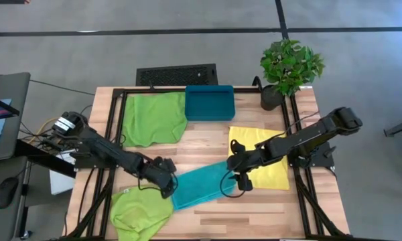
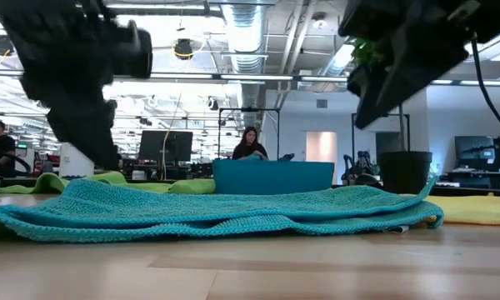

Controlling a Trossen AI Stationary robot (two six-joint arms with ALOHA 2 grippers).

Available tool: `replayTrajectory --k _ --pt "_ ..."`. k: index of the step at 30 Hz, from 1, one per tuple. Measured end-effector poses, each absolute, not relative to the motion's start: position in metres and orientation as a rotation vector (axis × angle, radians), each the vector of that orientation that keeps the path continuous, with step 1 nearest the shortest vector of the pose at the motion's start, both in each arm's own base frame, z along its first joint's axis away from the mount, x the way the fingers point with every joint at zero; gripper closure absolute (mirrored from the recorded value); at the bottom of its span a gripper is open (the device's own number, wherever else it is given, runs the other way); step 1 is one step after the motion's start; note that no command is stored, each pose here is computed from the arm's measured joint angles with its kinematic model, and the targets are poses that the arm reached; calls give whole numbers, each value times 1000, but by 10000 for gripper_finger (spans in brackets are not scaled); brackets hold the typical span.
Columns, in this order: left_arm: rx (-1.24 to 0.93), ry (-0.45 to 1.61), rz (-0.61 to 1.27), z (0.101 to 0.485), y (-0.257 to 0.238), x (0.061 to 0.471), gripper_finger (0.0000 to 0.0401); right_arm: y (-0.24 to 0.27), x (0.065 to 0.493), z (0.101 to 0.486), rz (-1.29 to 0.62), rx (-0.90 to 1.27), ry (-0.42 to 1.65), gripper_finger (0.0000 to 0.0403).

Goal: Fold microfiber towels
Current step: Fold the blue microfiber cloth

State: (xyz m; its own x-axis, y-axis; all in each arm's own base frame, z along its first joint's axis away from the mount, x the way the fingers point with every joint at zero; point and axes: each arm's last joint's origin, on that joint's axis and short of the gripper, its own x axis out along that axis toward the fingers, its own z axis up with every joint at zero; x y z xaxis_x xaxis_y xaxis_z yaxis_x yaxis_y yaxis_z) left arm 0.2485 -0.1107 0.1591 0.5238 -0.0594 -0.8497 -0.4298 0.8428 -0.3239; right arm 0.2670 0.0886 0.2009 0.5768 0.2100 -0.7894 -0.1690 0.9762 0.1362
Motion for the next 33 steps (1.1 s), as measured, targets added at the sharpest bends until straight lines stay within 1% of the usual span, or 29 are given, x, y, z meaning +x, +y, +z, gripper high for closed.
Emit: replayTrajectory --k 3,6,13,25,27,29,33 --pt "-634 1081 330 151 -97 247 236 88 266 205 232 38 906 182" --pt "-692 1134 361 143 -86 244 236 89 267 206 236 34 895 182" --pt "-758 1132 231 142 -82 250 236 88 266 205 235 27 907 182" --pt "-786 1169 191 133 -89 253 238 88 266 204 243 10 908 182" --pt "-790 1172 196 132 -89 254 247 88 266 204 243 9 912 182" --pt "-790 1173 201 132 -89 254 265 88 266 204 243 8 913 182" --pt "-786 1178 210 131 -88 253 328 88 266 204 243 8 913 182"
